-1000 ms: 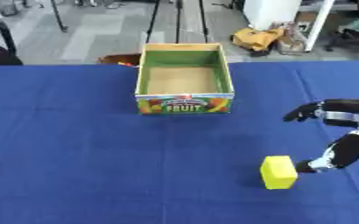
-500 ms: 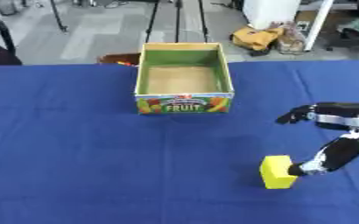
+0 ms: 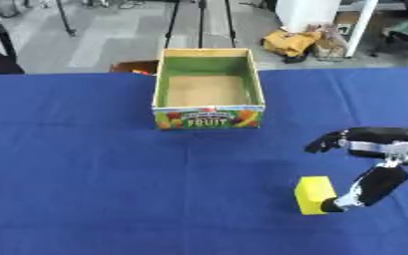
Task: Pick up objects on the table and place them in the box.
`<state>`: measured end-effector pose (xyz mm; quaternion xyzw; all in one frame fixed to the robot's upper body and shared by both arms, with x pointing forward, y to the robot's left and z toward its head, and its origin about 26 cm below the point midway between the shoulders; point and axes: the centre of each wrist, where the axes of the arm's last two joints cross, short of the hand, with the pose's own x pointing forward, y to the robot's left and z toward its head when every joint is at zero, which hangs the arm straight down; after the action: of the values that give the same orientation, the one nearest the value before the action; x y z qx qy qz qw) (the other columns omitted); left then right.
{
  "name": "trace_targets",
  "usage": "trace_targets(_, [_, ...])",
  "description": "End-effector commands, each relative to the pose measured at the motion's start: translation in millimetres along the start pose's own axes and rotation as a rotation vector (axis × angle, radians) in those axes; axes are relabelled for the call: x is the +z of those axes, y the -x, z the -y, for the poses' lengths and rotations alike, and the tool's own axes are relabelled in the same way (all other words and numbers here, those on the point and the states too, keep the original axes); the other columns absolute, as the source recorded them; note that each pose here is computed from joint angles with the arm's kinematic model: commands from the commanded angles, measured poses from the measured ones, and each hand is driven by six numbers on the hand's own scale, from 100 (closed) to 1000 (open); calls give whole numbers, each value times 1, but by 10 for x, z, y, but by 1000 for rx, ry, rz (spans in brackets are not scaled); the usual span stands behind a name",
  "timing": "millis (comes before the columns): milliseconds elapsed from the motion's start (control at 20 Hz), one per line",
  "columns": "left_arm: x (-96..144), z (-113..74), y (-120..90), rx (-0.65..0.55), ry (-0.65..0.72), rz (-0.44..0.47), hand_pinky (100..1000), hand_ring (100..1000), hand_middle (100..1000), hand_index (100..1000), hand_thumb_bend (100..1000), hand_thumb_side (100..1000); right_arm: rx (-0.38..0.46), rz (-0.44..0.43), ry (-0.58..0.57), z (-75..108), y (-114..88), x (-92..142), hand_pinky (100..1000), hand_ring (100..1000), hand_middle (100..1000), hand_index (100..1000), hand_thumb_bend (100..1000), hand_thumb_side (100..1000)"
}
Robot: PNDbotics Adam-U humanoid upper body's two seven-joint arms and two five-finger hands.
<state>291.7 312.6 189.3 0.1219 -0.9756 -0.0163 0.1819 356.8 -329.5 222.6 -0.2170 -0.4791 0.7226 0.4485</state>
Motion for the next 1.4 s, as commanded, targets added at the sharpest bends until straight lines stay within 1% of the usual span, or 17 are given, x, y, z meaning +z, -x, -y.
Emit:
trace_targets(50, [-87,-13,-50,-3,11,30,595,704,847,980,109,1000,29,-21,21,37,0,34,931,920,865,996,569,484])
trace_targets(150, [-87,-9,-50,-2,11,29,595,704,847,980,108,1000,33,-30,21,-2,7,-2,927,916,858,989,562,469])
trace_targets(200, [-88,-7,-50,-1,11,29,595,704,847,980,108,1000,33,-34,20,-20,15,-21,926,916,856,986,564,482])
trace_targets(350, [-90,-4,-50,0,10,30,595,704,847,980,108,1000,31,-49,16,-70,51,-64,926,915,850,978,567,476])
trace_targets(500, [-92,0,-49,2,10,30,595,704,847,980,107,1000,27,-44,2,-118,67,-107,928,915,850,973,567,463])
trace_targets(850, [-94,5,-49,5,10,33,595,705,847,980,105,1000,23,-68,-23,-188,128,-152,927,917,852,962,531,455])
trace_targets(1050, [-92,6,-49,6,10,33,595,705,848,980,103,1000,26,-80,-30,-203,158,-162,925,915,829,934,511,453])
trace_targets(1150, [-91,8,-49,6,11,33,595,705,848,980,102,1000,31,-85,-22,-193,165,-155,924,912,815,922,517,454])
trace_targets(1200, [-92,8,-49,6,12,33,595,705,848,980,101,1000,35,-86,-15,-184,164,-150,922,908,796,903,505,456])
trace_targets(1400, [-93,12,-49,8,14,33,594,705,848,980,101,1000,50,-96,-12,-171,164,-145,919,905,780,872,485,448])
